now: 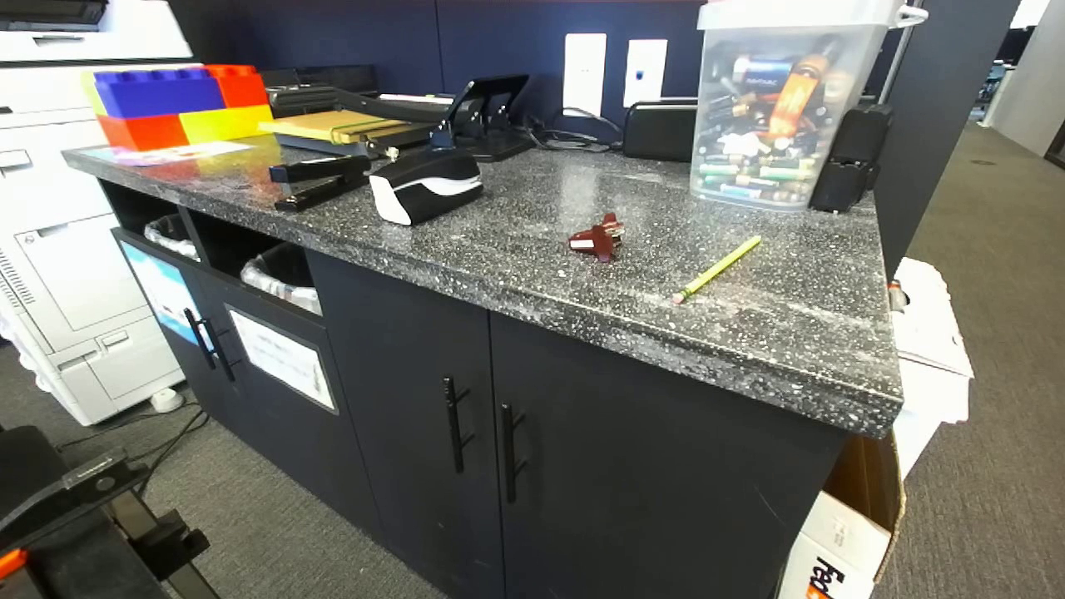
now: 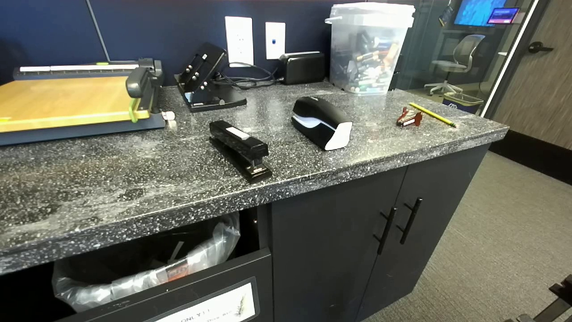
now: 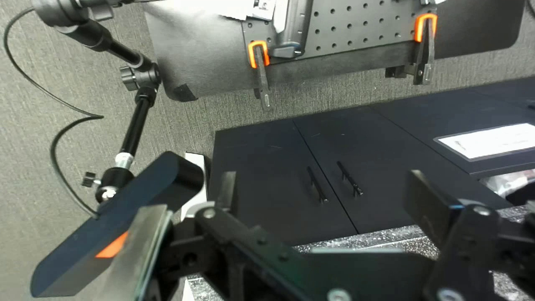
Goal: Move the staple remover to the left
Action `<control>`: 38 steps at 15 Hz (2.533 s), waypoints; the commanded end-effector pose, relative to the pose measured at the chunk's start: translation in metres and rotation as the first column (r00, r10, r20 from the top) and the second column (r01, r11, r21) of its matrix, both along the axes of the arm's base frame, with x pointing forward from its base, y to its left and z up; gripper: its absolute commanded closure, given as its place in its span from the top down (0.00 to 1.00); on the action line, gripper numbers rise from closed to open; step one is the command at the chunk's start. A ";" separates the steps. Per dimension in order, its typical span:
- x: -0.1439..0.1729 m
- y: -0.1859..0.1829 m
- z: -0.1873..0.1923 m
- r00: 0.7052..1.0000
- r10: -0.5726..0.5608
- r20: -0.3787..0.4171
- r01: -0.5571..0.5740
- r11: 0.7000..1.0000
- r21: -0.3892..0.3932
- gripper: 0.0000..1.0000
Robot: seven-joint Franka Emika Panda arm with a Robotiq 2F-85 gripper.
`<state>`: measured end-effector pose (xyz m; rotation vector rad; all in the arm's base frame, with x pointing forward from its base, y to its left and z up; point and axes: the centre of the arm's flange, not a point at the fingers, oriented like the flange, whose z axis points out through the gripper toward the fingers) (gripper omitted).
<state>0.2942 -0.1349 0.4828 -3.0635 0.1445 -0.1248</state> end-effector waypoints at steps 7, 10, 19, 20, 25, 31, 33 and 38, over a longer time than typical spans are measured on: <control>0.160 0.154 -0.018 0.955 -0.290 -0.067 0.291 0.957 0.003 1.00; 0.216 0.169 -0.036 0.913 -0.400 -0.081 0.402 0.915 0.014 1.00; 0.385 0.140 -0.111 0.748 -0.655 -0.108 0.661 0.750 0.027 1.00; 0.401 0.134 -0.125 0.733 -0.672 -0.106 0.677 0.736 0.019 1.00; 0.447 0.118 -0.188 0.671 -0.734 -0.102 0.736 0.677 -0.031 1.00; 0.461 0.107 -0.230 0.621 -0.779 -0.090 0.774 0.627 -0.082 1.00; 0.466 0.102 -0.235 0.610 -0.788 -0.083 0.784 0.616 -0.083 0.74; 0.470 0.095 -0.238 0.585 -0.808 -0.075 0.801 0.590 -0.102 0.50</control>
